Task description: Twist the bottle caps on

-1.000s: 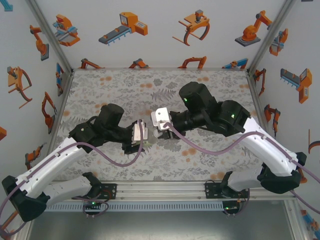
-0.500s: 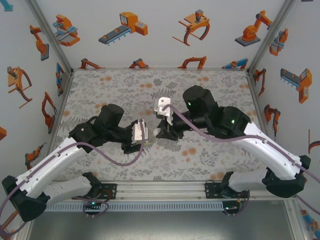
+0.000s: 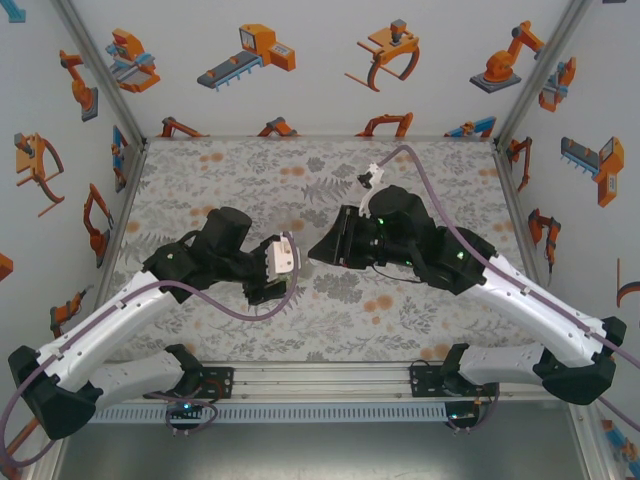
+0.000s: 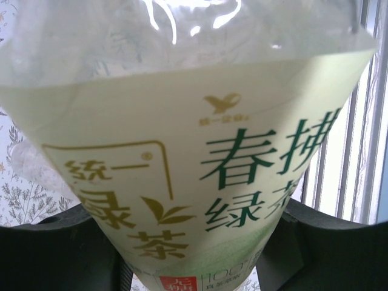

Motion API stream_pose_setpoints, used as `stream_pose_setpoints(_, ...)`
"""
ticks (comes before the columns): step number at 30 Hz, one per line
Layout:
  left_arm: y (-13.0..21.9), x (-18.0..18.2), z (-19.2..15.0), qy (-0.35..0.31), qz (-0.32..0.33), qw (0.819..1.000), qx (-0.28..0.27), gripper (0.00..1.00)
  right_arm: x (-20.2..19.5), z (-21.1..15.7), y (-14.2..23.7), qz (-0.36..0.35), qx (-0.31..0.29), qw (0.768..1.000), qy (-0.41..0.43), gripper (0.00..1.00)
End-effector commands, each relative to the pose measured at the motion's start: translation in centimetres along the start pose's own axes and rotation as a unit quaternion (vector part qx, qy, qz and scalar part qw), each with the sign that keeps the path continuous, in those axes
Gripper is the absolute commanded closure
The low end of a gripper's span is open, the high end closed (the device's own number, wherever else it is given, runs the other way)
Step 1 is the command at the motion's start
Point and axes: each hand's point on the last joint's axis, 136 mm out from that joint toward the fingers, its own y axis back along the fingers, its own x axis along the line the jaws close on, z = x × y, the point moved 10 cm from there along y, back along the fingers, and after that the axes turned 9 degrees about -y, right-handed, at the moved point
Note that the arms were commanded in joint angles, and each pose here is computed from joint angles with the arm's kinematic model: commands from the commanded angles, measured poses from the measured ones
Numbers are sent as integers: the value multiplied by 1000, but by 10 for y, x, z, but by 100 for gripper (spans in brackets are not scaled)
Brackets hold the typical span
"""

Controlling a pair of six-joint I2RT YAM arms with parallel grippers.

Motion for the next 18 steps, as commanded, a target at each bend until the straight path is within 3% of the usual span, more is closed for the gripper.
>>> stream_pose_setpoints(1, 5, 10, 23, -29, 22, 996, -83, 99, -8, -4, -8, -33, 7, 997, -75, 100)
stream_pose_setpoints(3, 4, 10, 24, -29, 21, 995, -88, 99, -5, -2, -7, -29, 7, 998, -62, 97)
stream_pose_setpoints(6, 4, 11, 24, -30, 20, 995, -90, 97, 6, 2, 0, -7, 0, 1000, -9, 76)
stream_pose_setpoints(10, 3, 9, 25, -33, 8, 995, -98, 92, 20, 7, 11, 46, -13, 996, 76, 61)
stream_pose_setpoints(14, 2, 8, 26, -35, -6, 994, -106, 92, 35, 11, 32, 96, -37, 978, 179, 46)
stream_pose_setpoints(18, 1, 6, 26, -37, -15, 993, -109, 92, 42, 11, 46, 122, -43, 943, 305, 44)
